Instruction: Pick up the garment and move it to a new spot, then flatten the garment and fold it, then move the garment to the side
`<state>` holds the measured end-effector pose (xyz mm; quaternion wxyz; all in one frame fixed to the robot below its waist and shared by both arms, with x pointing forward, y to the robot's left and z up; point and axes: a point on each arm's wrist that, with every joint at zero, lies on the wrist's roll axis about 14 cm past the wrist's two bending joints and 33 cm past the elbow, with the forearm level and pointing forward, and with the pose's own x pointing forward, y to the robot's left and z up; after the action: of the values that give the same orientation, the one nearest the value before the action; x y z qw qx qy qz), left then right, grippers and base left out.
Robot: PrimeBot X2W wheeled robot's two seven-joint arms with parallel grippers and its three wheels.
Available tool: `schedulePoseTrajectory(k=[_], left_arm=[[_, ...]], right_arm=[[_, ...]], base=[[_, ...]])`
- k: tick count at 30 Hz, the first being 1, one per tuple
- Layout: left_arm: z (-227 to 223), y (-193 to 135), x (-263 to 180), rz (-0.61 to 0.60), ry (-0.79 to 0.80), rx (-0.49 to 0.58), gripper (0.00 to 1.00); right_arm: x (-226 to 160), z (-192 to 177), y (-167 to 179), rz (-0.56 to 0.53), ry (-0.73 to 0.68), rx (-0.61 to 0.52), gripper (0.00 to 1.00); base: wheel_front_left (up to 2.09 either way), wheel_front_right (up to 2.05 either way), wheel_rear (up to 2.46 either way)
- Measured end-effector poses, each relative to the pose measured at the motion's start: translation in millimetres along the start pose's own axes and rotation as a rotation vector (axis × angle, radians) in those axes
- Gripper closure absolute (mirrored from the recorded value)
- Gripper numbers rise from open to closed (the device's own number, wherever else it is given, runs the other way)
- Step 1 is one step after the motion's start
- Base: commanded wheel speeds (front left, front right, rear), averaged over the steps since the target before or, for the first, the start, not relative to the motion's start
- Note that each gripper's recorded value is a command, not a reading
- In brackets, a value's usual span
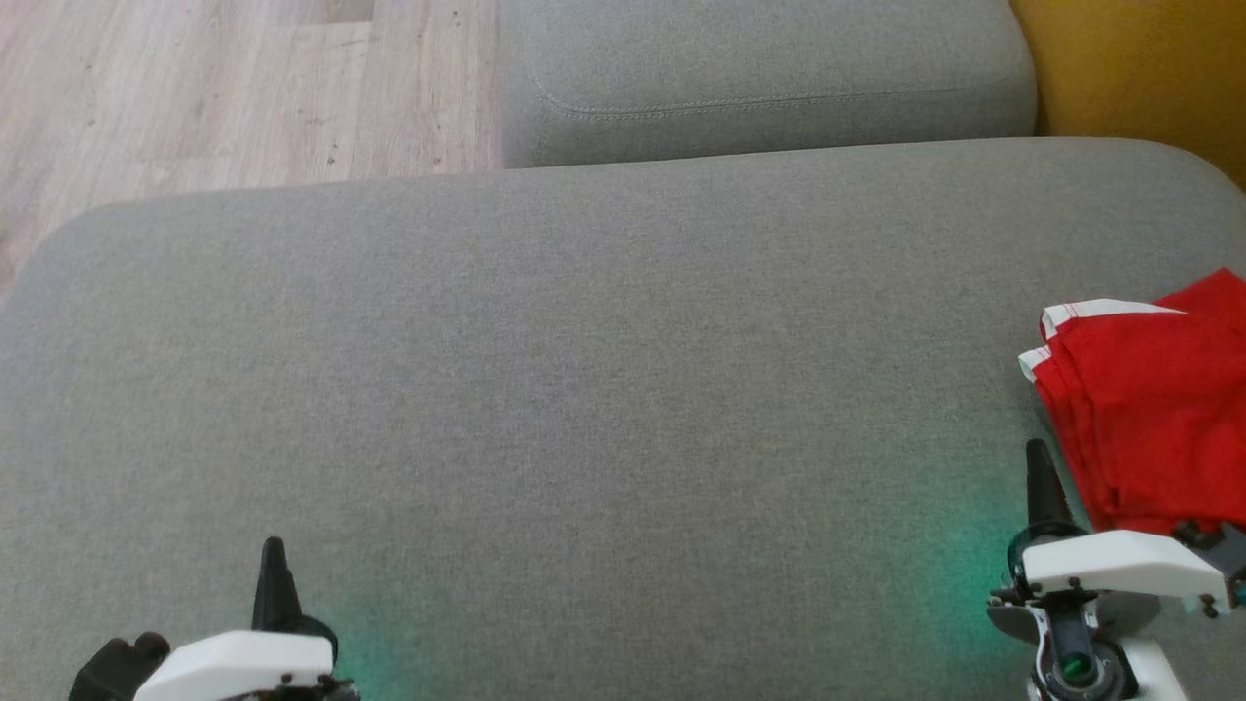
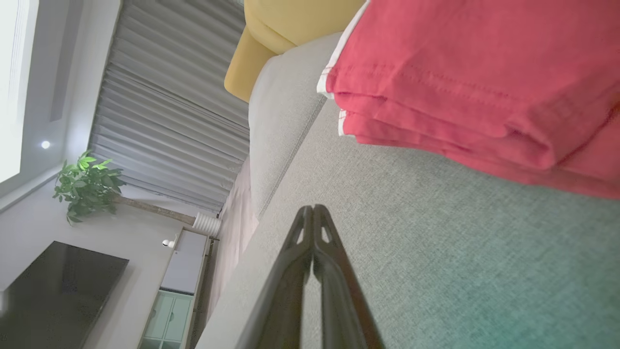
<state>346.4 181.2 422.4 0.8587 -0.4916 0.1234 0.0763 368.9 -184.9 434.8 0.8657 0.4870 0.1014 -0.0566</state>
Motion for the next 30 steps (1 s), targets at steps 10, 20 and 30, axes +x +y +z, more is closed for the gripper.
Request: schedulePoseTrajectory(k=[10, 20, 30], left_arm=[[5, -13, 4, -0.046, 0.001, -0.108, 1.00], [13, -17, 5, -0.067, -0.008, -0.229, 1.00], [19, -30, 9, -0.115, -0.003, -0.334, 1.00]], right_arm=[[1, 8, 7, 0.022, -0.014, 0.114, 1.00], [2, 18, 13, 0.049, -0.035, 0.239, 1.00], [2, 28, 20, 0.082, -0.052, 0.351, 1.00]], base=[[0.00, 0.00, 0.00], [0.00, 0.00, 0.00], [0.00, 0.00, 0.00]])
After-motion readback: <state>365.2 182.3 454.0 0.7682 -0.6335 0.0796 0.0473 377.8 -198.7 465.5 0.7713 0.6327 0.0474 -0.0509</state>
